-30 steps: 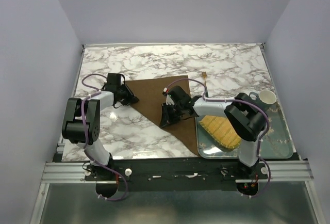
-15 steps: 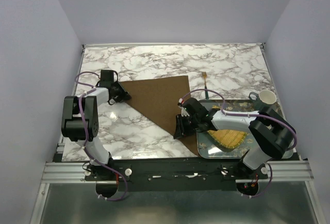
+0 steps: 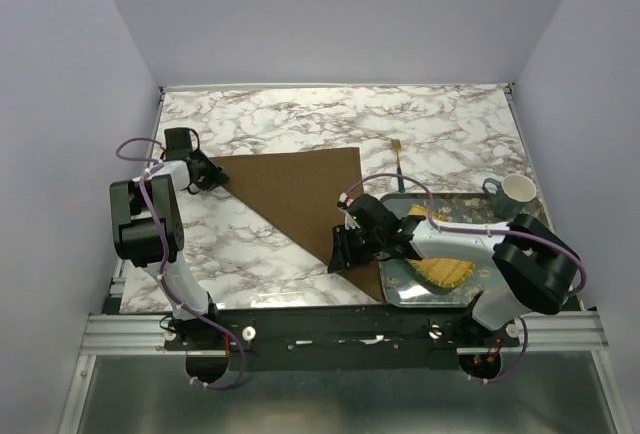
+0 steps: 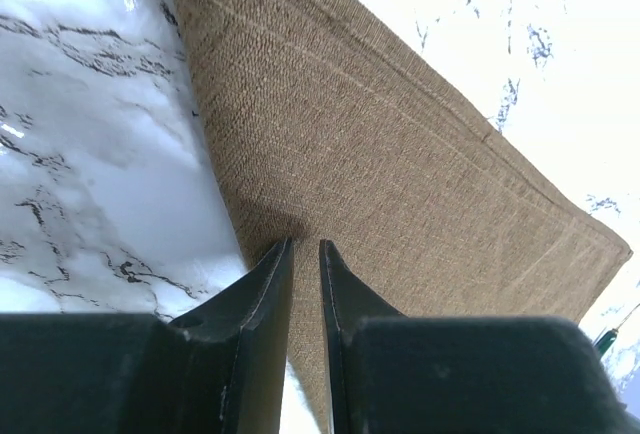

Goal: Fold the napkin, place the utensils inside, and roll it up
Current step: Grab a utensil with the right arm

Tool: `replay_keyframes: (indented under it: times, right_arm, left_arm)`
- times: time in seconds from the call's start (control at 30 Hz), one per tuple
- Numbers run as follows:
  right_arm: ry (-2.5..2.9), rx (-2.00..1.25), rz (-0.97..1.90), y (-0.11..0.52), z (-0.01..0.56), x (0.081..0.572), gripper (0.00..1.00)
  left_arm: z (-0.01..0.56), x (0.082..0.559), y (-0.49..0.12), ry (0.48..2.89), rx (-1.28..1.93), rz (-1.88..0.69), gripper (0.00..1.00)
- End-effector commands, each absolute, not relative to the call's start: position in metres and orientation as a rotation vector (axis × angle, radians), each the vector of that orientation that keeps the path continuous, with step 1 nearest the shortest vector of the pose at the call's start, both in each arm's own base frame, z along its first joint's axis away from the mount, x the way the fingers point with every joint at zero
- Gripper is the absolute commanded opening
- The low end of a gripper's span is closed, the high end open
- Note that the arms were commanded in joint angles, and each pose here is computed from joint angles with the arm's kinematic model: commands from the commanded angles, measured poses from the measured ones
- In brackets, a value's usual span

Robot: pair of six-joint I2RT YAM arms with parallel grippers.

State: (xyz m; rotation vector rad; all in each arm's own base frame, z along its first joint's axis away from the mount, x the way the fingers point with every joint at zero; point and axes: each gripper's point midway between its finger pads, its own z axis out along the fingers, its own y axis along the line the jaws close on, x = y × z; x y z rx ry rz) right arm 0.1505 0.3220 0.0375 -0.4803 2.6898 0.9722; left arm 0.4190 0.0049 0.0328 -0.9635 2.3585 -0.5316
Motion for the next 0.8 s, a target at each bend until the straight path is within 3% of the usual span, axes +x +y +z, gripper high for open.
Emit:
replay_keyframes:
  times: [0.0,0.2,0.33,0.53,0.6,0.77]
  right_arm:
    - [2.726,-0.407,0.843,0.299,0.026,0.149,0.46]
    - [2.764,-0.360,0.730,0.277,0.015,0.144,0.47]
    - [2.638,-0.398,0.719,0.289,0.063,0.172,0.56]
    - [2.468,-0.261,0.468,0.264,0.134,0.271,0.79]
    - [2.490,-0.199,0.301,0.235,0.126,0.302,0.89]
    - [2.465,-0.051,0.162,0.186,0.139,0.386,0.92]
  left_arm:
    - [0.040,0.425,0.013,2.352,-0.948,-0.502,0.25]
    - [0.086,0.432,0.000,2.281,-0.827,-0.528,0.30]
    - [0.121,0.430,-0.036,2.254,-0.663,-0.561,0.36]
    - [0.152,0.393,-0.122,2.262,-0.359,-0.669,0.52]
    - [0.160,0.379,-0.134,2.246,-0.293,-0.706,0.57]
    - [0.175,0.350,-0.149,2.226,-0.189,-0.764,0.62]
